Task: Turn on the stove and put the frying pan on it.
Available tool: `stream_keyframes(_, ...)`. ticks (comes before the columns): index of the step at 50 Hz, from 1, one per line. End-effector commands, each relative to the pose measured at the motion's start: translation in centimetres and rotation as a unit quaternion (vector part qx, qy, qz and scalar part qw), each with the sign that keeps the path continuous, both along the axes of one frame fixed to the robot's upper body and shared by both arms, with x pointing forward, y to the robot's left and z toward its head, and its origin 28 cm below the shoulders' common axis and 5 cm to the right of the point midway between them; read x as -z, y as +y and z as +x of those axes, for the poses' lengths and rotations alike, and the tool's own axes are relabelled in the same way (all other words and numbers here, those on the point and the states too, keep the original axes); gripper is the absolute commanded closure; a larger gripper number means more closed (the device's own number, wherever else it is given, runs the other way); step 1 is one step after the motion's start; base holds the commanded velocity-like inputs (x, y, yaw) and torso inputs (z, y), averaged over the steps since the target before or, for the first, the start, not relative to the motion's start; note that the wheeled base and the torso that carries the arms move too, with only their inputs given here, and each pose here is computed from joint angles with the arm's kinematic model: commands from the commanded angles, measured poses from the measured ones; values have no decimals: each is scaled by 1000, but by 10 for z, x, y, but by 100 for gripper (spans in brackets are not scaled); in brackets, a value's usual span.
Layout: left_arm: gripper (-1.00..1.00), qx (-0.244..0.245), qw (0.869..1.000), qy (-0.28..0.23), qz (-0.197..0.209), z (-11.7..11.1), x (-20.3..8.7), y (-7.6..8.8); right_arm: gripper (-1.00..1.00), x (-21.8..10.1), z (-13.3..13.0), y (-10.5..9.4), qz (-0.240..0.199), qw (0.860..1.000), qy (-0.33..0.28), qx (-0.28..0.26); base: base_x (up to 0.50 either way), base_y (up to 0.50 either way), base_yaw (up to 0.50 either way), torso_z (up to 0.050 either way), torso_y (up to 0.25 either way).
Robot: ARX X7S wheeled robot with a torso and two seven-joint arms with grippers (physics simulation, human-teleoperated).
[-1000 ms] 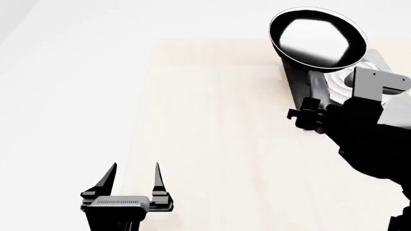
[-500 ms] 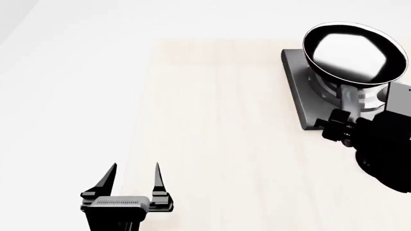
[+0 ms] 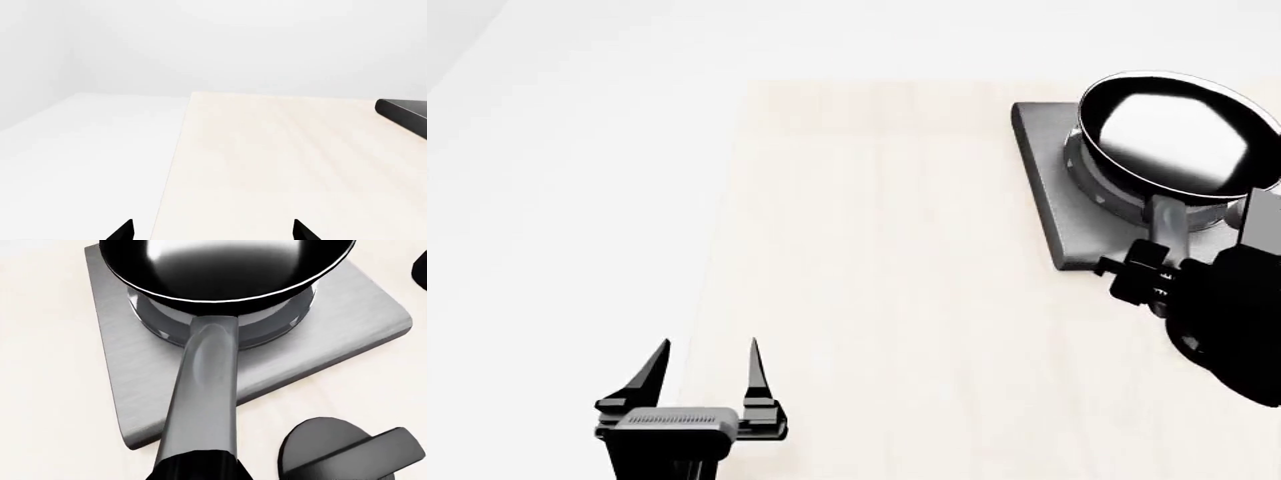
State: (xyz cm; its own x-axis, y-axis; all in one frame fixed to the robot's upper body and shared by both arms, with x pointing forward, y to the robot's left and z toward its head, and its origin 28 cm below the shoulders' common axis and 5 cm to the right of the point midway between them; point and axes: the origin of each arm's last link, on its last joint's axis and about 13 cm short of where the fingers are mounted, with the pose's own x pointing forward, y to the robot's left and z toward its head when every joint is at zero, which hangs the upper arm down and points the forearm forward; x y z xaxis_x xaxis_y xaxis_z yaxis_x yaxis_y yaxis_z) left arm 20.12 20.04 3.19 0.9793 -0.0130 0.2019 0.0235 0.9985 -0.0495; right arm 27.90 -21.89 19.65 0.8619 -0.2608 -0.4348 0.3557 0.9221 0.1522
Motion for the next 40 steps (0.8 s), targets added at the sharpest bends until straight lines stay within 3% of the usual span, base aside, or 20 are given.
stream_keyframes(1,-100,0,1000,1,0,1,0,0,100,-4,4,-8,-3,1000,-22,18,0,0,3,0,0)
stream_keyframes(30,-100,0,1000,0,1,0,1,0,100,5,7,-4,-4,1000,-23,16,0,0,0,0,1)
stream_keyframes(31,-100,0,1000,1,1,0,1,0,-100,4,7,-4,-6,1000,-23,16,0,0,0,0,0)
stream_keyframes(40,-100,0,1000,1,1,0,1,0,-100,-2,3,-1,-17,999,-27,10,0,0,0,0,0)
